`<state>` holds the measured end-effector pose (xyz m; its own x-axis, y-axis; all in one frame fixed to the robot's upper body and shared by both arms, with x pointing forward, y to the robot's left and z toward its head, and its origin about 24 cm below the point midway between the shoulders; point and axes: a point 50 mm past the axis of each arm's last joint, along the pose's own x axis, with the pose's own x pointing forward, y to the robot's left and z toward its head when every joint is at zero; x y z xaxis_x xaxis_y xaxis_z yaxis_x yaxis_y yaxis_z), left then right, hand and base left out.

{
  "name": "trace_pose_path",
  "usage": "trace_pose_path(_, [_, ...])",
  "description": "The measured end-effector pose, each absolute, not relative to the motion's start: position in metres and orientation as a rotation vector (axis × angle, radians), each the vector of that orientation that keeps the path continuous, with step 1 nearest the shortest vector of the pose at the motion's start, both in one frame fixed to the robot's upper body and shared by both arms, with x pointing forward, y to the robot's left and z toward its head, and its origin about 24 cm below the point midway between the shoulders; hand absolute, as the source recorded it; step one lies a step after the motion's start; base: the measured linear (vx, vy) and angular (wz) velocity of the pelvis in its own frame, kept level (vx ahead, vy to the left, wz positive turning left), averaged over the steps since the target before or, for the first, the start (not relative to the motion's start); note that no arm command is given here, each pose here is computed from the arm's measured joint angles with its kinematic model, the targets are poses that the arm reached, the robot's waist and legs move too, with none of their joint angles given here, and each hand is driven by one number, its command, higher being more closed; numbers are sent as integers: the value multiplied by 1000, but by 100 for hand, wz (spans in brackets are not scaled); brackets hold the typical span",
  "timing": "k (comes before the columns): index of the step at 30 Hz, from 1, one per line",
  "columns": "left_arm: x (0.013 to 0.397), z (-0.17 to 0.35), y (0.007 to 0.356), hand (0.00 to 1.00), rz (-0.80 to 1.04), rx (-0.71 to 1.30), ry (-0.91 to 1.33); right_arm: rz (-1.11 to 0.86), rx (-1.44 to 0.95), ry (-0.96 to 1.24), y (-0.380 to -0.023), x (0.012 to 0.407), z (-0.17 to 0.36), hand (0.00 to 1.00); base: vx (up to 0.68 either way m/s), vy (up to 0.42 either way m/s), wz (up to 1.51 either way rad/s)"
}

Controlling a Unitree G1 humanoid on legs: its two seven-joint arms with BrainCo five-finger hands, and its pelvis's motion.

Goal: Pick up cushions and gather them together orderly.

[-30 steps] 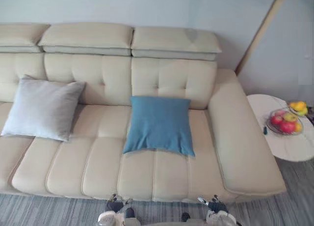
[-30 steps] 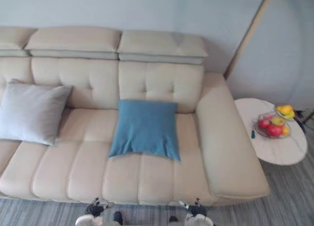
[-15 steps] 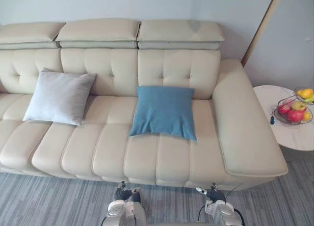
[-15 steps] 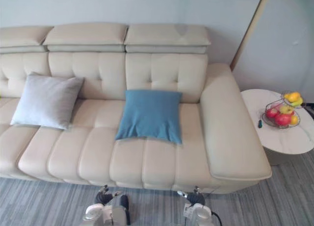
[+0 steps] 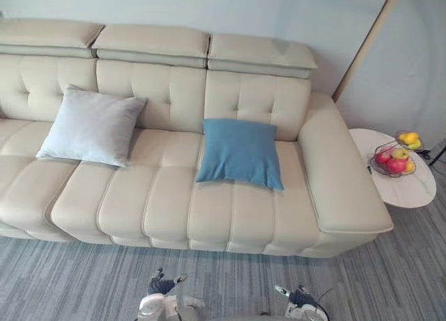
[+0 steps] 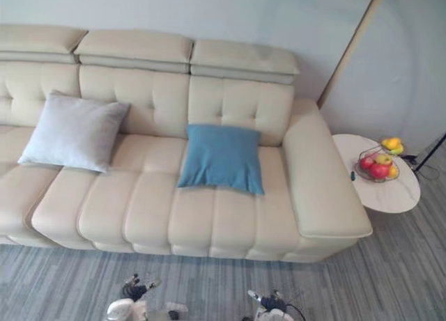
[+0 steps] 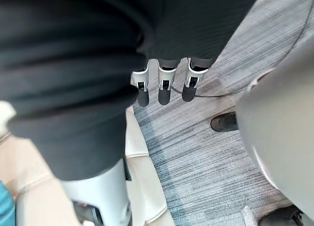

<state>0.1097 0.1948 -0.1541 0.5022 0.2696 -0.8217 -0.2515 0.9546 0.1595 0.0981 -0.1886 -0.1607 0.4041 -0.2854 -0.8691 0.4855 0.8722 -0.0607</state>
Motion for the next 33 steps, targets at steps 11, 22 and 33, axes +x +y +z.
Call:
trace_pose_path(11, [92, -161, 195, 0, 341, -4, 1060, -540, 211, 1078, -203, 87, -163, 0, 78, -47, 0])
trace_pose_path(22, [94, -159, 202, 0, 344, 13, 1052, -564, 179, 1100, -217, 80, -163, 0, -2, -5, -1])
trace_pose_path(33, [98, -158, 195, 0, 329, -21, 1031, -459, 155, 1063, -208, 88, -160, 0, -22, 1, -13])
